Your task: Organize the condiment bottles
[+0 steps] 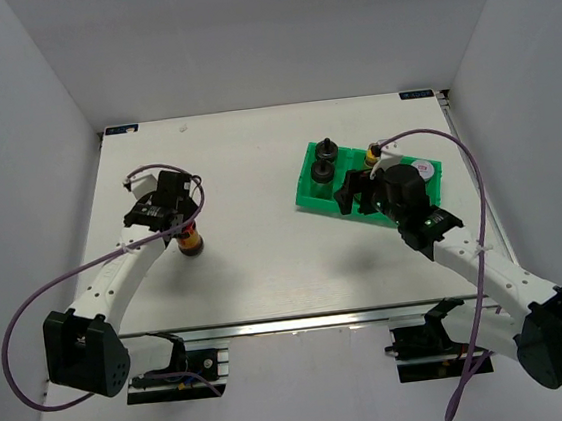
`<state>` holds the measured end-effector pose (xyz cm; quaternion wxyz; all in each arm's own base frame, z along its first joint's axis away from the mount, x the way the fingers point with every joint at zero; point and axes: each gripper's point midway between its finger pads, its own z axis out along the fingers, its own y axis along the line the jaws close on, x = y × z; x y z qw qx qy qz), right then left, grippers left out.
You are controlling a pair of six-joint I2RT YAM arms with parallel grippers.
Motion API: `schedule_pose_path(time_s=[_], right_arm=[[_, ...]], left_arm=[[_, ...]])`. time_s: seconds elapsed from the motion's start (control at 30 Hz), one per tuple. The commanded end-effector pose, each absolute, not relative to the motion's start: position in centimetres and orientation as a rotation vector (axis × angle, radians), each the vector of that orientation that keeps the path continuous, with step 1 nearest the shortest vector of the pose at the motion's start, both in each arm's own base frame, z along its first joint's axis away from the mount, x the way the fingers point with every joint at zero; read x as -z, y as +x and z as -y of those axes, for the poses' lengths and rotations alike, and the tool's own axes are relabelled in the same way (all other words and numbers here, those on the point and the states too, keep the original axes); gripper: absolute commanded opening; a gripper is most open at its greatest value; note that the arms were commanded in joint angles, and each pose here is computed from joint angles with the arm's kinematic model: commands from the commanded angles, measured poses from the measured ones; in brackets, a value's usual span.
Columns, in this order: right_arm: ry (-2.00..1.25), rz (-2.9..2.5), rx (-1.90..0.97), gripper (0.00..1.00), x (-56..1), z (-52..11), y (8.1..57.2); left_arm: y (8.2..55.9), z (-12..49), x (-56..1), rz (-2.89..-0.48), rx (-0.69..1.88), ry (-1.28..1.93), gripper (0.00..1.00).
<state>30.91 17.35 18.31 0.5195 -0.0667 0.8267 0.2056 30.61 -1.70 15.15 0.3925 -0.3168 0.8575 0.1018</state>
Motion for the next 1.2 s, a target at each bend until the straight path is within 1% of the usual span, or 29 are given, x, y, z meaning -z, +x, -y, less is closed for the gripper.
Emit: schedule_pose_path(time_s=[0.0, 0.27, 0.5, 0.7, 0.77, 0.8, 0.87, 0.9, 0.93, 1.03, 1.1, 1.13, 1.17], right_arm=[[-0.178, -1.9, -0.516, 0.89, -21.2, -18.2, 32.0], [-0.177, -1.92, -0.507, 0.89, -20.7, -18.2, 32.2], [-0.165, -1.93, -0.498, 0.89, -20.4, -18.1, 32.3], [-0.16, -1.936, -0.496, 0.89, -20.4, -18.0, 32.2], [-0.151, -1.936, -0.491, 0.89, -20.4, -17.8, 32.1], [-0.149, -1.935, -0.491, 0.89, -20.5, -17.8, 32.1], [-0.15, -1.934, -0.49, 0.89, -20.5, -17.7, 32.0], [-0.157, -1.934, -0.501, 0.89, -20.5, -17.8, 31.8], [-0.167, -1.934, -0.505, 0.89, -20.5, -17.9, 31.7], [-0.256, -1.921, -0.555, 0.89, -20.5, -19.0, 31.1], [-0.406, -1.859, -0.65, 0.89, -21.0, -20.9, 29.9], [-0.448, -1.835, -0.674, 0.89, -21.1, -21.4, 29.5], [-0.485, -1.81, -0.698, 0.89, -21.4, -21.9, 29.1]], left_arm=[[32.2, 3.2, -16.0, -2.176, -0.135, -0.735, 0.98], [32.3, 3.8, -15.7, -2.209, -0.087, -0.708, 0.98], [30.6, 2.8, -13.9, -2.262, -0.186, -0.764, 0.98], [31.5, 3.1, -13.7, -2.265, -0.179, -0.748, 0.97], [31.5, 3.2, -13.2, -2.288, -0.195, -0.75, 0.92], [31.6, 3.2, -13.3, -2.286, -0.19, -0.752, 0.84], [31.5, 3.3, -13.4, -2.288, -0.187, -0.748, 0.75], [31.6, 3.3, -13.7, -2.28, -0.176, -0.747, 0.66], [31.5, 3.5, -13.8, -2.284, -0.161, -0.736, 0.62], [31.6, 4.1, -14.8, -2.273, -0.096, -0.687, 0.51], [31.8, 5.1, -15.4, -2.276, -0.016, -0.65, 0.46], [31.8, 5.5, -15.6, -2.284, 0.007, -0.62, 0.41], [31.9, 5.9, -15.8, -2.287, 0.034, -0.601, 0.39]])
